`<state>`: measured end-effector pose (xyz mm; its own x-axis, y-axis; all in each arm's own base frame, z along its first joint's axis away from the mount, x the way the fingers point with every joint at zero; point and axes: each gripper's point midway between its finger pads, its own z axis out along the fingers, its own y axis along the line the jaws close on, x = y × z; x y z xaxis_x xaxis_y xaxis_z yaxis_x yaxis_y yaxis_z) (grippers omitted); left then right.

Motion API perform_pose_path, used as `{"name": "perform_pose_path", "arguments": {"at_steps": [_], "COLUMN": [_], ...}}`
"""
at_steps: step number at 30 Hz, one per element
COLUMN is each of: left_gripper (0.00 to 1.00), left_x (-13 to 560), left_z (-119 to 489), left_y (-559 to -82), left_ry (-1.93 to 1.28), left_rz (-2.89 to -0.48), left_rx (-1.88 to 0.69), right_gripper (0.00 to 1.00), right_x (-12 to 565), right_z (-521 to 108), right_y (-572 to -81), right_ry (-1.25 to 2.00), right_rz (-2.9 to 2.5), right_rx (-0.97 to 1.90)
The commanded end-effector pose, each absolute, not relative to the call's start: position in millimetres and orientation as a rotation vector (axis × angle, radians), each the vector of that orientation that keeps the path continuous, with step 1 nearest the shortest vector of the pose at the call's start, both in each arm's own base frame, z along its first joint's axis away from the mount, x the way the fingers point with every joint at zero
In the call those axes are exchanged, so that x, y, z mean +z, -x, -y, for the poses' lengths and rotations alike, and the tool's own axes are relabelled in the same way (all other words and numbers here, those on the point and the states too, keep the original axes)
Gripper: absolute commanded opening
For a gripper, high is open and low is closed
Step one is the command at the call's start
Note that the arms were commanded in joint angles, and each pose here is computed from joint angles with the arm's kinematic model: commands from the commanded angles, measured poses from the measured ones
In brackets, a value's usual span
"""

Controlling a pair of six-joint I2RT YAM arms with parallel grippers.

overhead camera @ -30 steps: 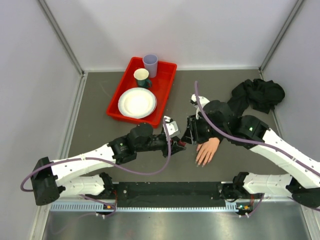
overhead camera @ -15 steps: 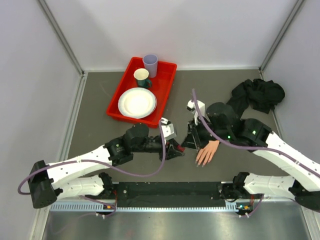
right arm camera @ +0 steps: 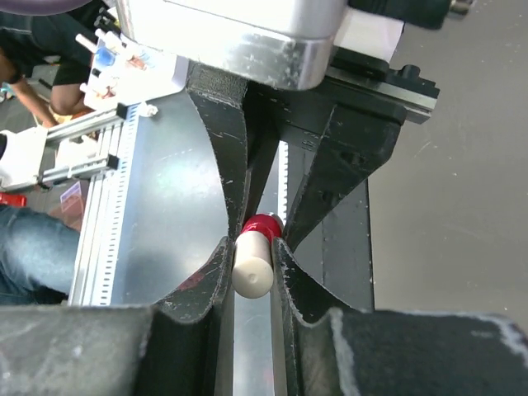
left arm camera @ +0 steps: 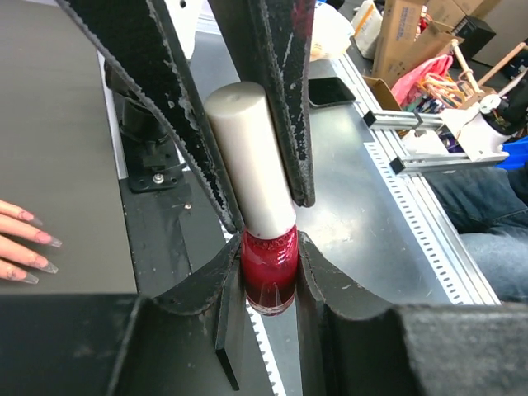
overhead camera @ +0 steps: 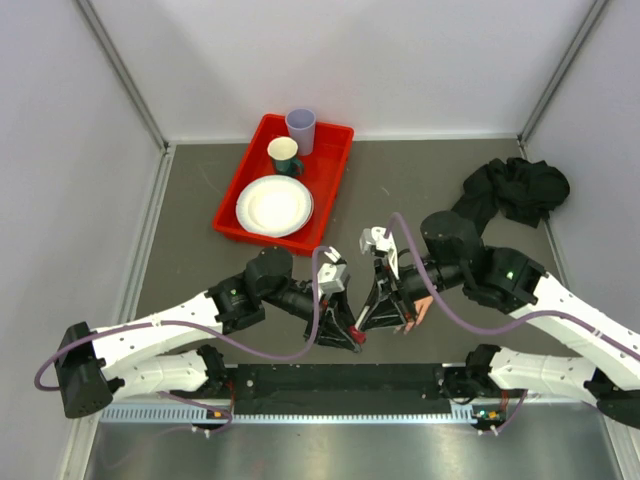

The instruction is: Paint the nails

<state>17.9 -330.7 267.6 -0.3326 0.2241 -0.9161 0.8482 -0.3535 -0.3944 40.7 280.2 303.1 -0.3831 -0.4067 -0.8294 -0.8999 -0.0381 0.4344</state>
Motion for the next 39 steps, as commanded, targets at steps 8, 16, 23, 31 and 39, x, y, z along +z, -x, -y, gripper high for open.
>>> {"name": "perform_pose_path", "arguments": {"at_steps": [8,16,23,31,39], "left_gripper": [0.00,0.00,0.00,0.00,0.00], "left_x": [295,280,273,273,282], "left_z": [347,343,342,338,340], "left_y": [-92,-125,-129,-129,-106], "left_ry": [-1.153,-1.063,-1.065,-1.056,-1.116], "left_rz": [-1.345,-1.397,-1.428,-1.435,-1.382], "left_rx": [-1.294,-1.103,-1.074,-1.067,-1.186], "right_gripper": [0.42,0.59,0.52,0.31,0.00], "right_x": [306,316,317,315,311], "right_z": [-265,-254,-266,-275,-276], "right_y": [-109,-131,-136,-136,-129], "right_ry": [0.929,0.599,0.599,0.664,0.780], "right_rz": [-1.998,-2.137,-2.189,-2.193,-2.154], "right_rx": [1.019,0.939,0.935,0.918,0.931]}}
